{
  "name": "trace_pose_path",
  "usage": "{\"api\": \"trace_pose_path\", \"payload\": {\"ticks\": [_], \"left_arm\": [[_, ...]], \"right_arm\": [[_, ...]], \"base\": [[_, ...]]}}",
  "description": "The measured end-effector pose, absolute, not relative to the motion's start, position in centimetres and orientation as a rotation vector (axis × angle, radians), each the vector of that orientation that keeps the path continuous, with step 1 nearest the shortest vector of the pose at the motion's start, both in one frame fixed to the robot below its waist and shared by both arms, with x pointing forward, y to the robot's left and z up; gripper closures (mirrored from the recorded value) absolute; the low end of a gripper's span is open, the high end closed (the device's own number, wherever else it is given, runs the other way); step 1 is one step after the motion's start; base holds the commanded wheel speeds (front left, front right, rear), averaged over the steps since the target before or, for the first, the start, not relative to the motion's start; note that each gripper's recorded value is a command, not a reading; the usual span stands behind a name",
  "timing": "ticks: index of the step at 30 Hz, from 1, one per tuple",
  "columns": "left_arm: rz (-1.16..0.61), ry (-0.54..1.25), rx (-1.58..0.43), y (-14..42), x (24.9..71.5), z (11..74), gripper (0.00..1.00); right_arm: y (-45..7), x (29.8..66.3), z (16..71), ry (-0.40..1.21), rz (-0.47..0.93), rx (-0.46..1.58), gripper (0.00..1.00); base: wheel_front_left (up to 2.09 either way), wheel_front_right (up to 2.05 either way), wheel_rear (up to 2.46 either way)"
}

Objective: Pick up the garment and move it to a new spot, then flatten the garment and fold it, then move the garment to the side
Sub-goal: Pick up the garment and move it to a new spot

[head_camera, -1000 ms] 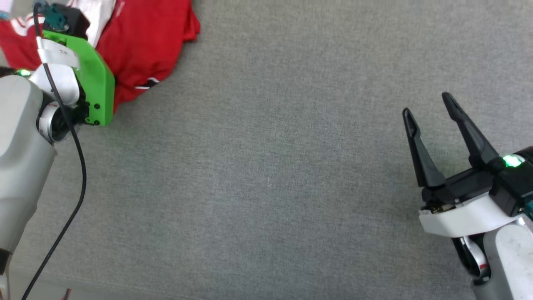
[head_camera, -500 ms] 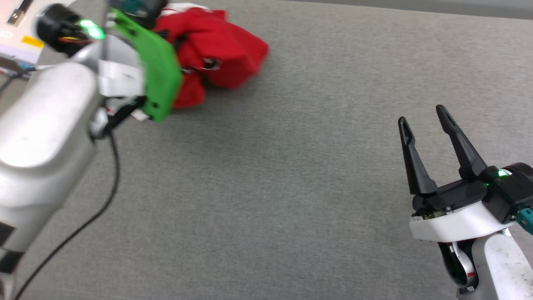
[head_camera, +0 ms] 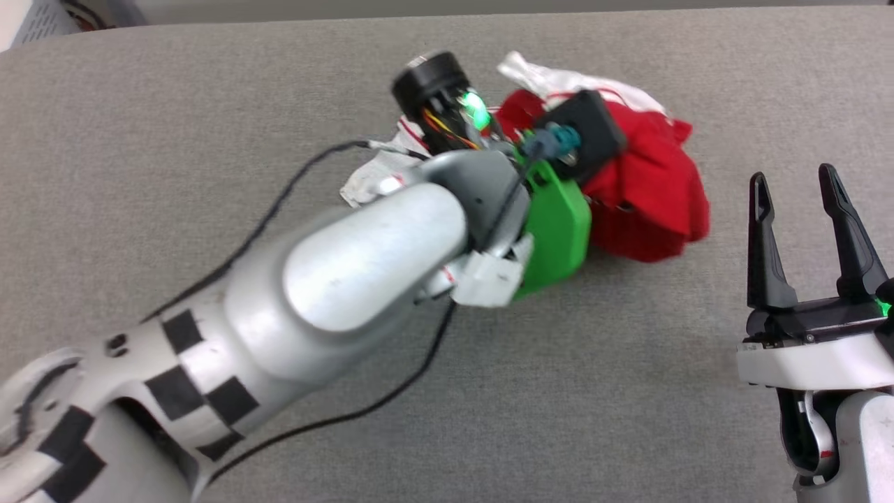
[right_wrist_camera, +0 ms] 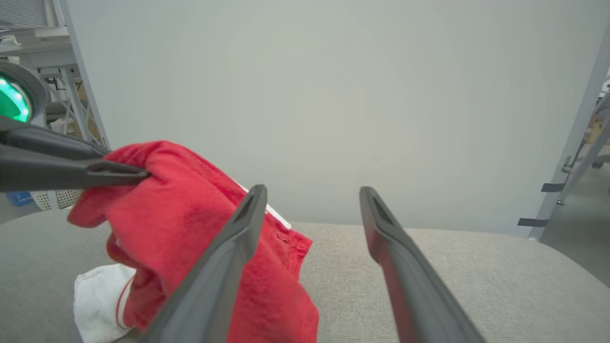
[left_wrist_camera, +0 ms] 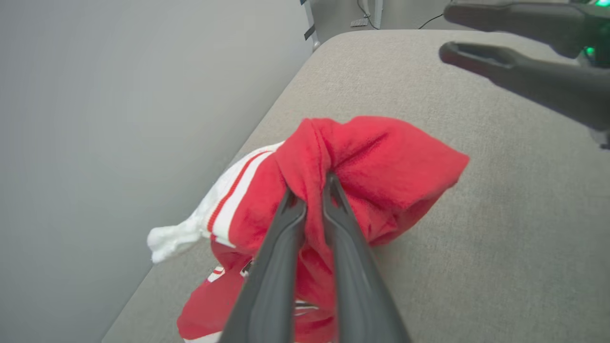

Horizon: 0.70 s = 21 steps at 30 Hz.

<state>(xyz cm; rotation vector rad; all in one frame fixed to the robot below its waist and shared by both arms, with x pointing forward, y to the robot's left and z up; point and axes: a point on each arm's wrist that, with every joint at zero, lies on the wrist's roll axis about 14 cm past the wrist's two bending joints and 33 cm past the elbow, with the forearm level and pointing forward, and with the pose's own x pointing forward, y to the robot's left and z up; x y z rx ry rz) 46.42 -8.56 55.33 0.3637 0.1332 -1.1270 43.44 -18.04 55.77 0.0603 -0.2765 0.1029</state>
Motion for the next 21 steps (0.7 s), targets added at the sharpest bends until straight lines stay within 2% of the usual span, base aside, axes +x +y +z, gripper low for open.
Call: {"api": "trace_pose_path", "payload": {"ticks": [6, 9, 14, 18, 19, 20, 21], "left_arm": [[-1.267, 0.228, 0.314, -13.4, 42.2, 50.4, 1.0], [-1.276, 0.337, 0.293, -13.5, 40.5, 46.7, 1.0], [-1.313, 0.543, 0.315, -12.8, 35.2, 40.5, 1.0], [-1.317, 0.578, 0.284, -12.6, 33.7, 39.7, 1.0], [-1.315, 0.561, 0.268, -12.7, 33.8, 40.0, 0.71], [-1.309, 0.526, 0.249, -12.8, 34.2, 40.5, 0.0], [-1.299, 0.482, 0.229, -12.9, 34.8, 41.2, 0.0]], "right_arm": [[-19.9, 42.5, 55.3, -0.256, 0.043, 0.041, 0.0], [-20.4, 42.4, 54.9, -0.246, 0.027, 0.033, 0.0], [-20.8, 42.5, 54.3, -0.227, 0.014, 0.026, 0.0], [-20.7, 42.7, 53.9, -0.218, 0.019, 0.02, 0.0], [-20.6, 42.7, 53.9, -0.216, 0.02, 0.018, 0.0], [-20.5, 42.7, 53.9, -0.216, 0.023, 0.017, 0.0], [-20.4, 42.7, 53.9, -0.217, 0.027, 0.019, 0.0]], "base": [[0.0, 0.0, 0.0], [0.0, 0.0, 0.0], [0.0, 0.0, 0.0], [0.0, 0.0, 0.0], [0.0, 0.0, 0.0], [0.0, 0.0, 0.0], [0.0, 0.0, 0.0]]}}
